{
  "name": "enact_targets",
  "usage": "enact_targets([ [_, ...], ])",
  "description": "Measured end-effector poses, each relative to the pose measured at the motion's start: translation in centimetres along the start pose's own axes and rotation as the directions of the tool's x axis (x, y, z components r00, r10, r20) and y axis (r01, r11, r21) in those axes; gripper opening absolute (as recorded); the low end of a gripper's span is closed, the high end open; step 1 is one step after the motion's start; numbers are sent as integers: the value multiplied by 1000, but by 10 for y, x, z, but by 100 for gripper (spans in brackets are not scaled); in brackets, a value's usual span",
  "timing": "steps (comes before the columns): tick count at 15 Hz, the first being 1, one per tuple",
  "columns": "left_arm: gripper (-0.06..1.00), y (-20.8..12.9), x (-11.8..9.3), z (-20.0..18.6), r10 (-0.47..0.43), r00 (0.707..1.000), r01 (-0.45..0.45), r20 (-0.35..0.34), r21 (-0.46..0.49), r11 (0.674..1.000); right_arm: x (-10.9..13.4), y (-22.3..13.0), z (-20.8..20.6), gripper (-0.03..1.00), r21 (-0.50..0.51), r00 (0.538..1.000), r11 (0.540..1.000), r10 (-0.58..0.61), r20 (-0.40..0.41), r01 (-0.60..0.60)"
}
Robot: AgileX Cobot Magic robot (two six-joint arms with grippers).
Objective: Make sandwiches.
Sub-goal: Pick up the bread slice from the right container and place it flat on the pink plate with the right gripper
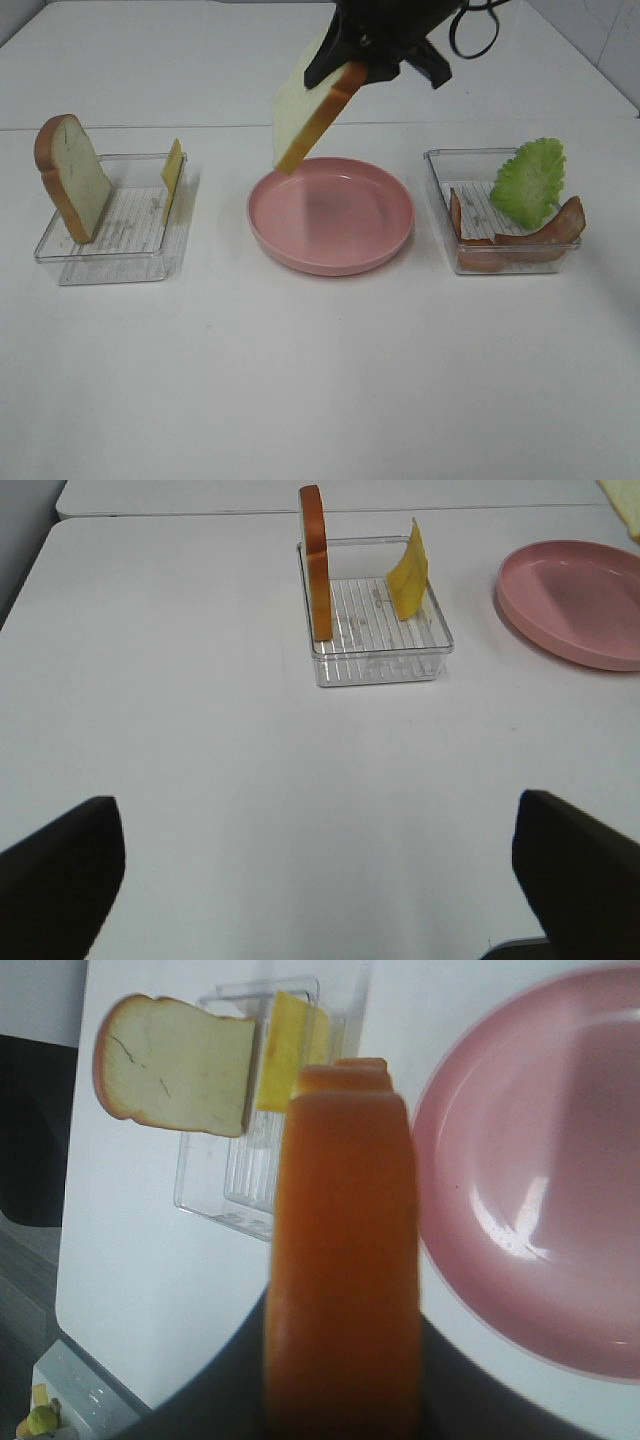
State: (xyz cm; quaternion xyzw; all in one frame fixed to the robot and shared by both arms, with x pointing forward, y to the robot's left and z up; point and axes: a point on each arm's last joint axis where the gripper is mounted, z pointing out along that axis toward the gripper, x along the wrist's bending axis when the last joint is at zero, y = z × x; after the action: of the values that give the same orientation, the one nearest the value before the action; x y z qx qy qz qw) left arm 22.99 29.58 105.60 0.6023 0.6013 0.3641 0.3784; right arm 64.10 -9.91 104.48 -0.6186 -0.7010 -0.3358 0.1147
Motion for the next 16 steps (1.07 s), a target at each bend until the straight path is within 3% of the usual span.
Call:
enact_targets([
  [5, 97, 0, 0, 0, 0, 1000, 0, 0, 0, 1000, -38, -1, 73, 24, 15, 993, 993, 119, 14, -119],
  [16, 97, 0, 0, 0, 0, 1000, 0, 0, 0, 1000, -69, -6, 111, 24, 12, 985, 988, 150, 87, -151],
])
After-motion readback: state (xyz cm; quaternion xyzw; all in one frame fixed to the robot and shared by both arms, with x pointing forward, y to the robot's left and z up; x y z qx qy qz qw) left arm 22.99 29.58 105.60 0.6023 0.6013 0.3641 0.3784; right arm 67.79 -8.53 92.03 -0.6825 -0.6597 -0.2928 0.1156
